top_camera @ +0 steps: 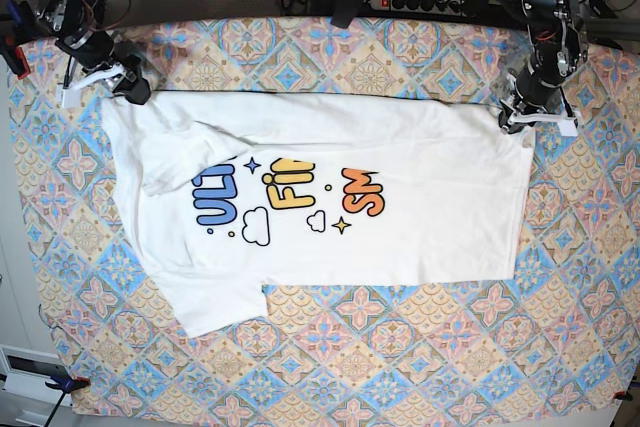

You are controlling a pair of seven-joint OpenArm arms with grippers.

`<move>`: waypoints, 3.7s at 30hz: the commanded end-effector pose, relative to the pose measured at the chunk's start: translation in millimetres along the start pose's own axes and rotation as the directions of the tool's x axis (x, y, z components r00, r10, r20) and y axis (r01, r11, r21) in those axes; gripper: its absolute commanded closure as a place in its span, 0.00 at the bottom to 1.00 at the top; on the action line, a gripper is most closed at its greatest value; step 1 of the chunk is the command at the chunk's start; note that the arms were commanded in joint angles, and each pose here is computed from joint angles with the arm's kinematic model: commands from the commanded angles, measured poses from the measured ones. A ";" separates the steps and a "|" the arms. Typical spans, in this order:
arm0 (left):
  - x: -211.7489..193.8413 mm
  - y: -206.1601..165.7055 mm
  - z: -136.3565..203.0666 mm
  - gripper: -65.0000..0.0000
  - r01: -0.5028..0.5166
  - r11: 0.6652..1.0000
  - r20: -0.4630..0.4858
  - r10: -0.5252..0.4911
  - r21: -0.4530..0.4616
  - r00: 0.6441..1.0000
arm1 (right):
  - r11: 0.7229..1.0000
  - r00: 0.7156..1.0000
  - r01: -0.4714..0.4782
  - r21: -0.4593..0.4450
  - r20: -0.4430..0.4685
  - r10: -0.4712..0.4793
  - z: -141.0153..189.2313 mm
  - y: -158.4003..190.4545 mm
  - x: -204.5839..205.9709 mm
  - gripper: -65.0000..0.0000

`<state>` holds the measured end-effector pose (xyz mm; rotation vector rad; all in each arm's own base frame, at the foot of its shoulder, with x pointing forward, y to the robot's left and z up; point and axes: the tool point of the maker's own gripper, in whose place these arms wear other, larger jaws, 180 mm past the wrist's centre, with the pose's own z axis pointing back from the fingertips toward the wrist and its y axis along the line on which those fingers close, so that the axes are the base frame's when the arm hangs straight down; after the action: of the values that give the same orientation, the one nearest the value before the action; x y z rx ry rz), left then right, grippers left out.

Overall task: Fold the T-shirt properly
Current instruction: 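Release the fold and pull both grippers back to the collar end, then reach both grippers to the hem edge and grasp it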

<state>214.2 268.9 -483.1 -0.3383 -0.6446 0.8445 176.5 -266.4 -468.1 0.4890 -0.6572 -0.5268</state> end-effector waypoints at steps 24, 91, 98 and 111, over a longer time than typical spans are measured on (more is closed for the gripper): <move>-9.4 29.9 22.0 1.00 0.071 0.995 -0.070 -0.067 0.066 0.995 | 0.999 0.999 0.021 -0.051 0.029 -0.019 11.0 -25.6 2.0 0.98; 124.9 -79.3 -15.2 0.32 0.354 0.934 0.085 -0.357 0.057 0.930 | 0.888 0.898 -0.425 -0.173 0.044 0.438 33.1 28.5 104.5 0.53; 123.5 -93.1 -53.8 0.32 0.419 0.903 0.053 -0.425 0.092 0.904 | 0.855 0.866 -0.487 -0.178 0.027 0.499 15.1 44.4 118.8 0.53; 85.2 -87.2 -94.4 0.34 0.503 0.857 -0.012 -0.505 0.115 0.863 | 0.843 0.848 -0.513 -0.163 0.053 0.527 5.7 61.7 133.6 0.53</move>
<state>372.4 283.5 -472.3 -0.0246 -0.7084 0.3708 267.6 -294.9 -387.9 0.1389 -0.7358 -0.0869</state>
